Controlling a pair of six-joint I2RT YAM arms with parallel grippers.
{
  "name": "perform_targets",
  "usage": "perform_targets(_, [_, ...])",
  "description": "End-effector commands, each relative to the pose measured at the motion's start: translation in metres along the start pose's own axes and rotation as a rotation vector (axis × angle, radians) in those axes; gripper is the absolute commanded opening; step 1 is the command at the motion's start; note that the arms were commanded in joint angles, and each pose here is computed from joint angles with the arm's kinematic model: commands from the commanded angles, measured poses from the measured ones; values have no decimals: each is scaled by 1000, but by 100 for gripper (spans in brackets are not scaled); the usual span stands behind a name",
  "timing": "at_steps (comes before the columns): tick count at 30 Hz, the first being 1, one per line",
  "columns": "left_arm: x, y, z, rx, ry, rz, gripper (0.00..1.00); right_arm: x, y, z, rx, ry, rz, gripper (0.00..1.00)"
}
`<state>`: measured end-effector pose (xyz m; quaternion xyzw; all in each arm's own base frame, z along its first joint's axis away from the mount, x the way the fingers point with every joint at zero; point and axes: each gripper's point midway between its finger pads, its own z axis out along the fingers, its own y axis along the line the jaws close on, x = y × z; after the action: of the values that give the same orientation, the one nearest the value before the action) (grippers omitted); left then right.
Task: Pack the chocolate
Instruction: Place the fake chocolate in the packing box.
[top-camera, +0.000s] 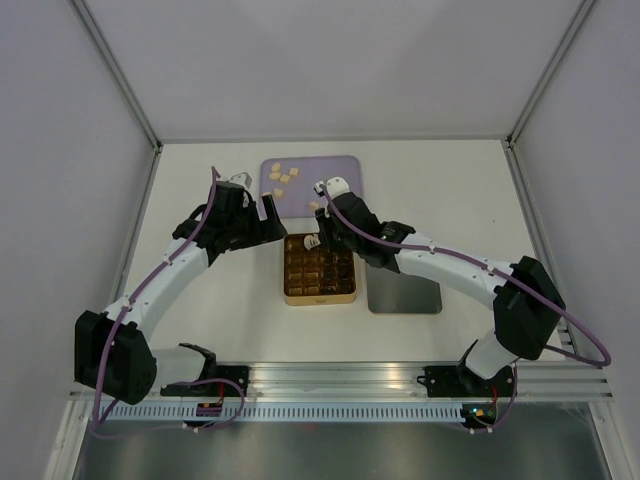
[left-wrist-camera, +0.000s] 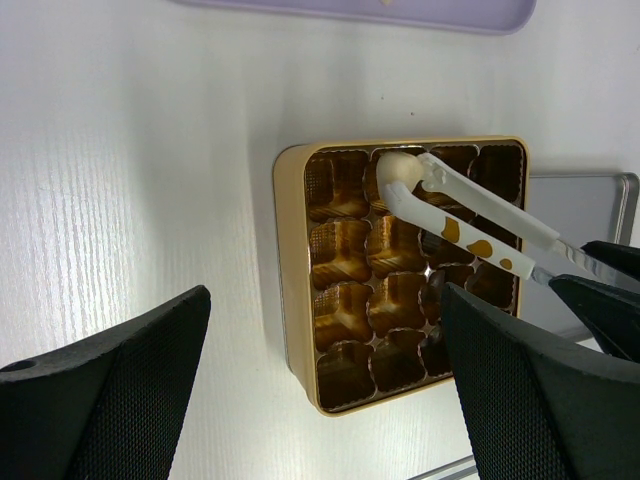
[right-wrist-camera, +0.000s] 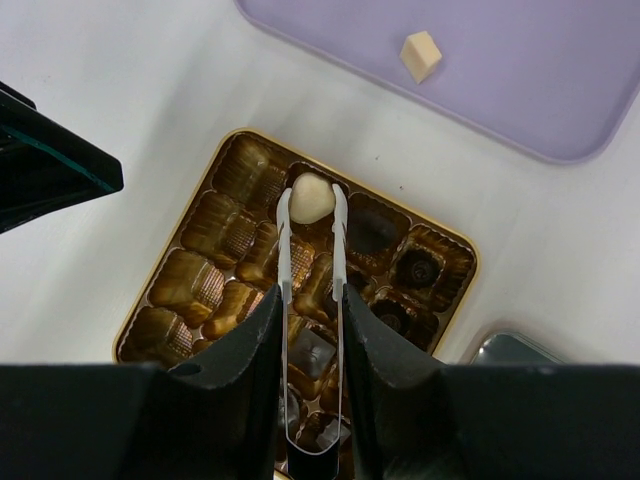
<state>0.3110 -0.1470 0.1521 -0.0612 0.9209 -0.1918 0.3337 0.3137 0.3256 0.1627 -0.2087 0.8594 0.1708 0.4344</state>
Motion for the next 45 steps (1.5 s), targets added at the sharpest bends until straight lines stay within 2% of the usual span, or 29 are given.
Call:
perform_targets(1, [-8, -5, -6, 27, -39, -17, 100, -20, 7, 0, 12, -59, 18, 4])
perform_targets(11, [-8, -6, -8, 31, -44, -16, 100, -26, 6, -1, 59, -46, 49, 5])
perform_targets(16, [-9, -6, -9, 35, -47, -16, 100, -22, 2, 0, 98, 7, 57, 6])
perform_targets(33, [-10, -8, -11, 40, -53, -15, 99, -21, 7, 4, 90, 51, 43, 6])
perform_targets(45, [-10, -7, -12, 39, -57, -15, 100, -12, 5, 11, 125, 128, 29, 8])
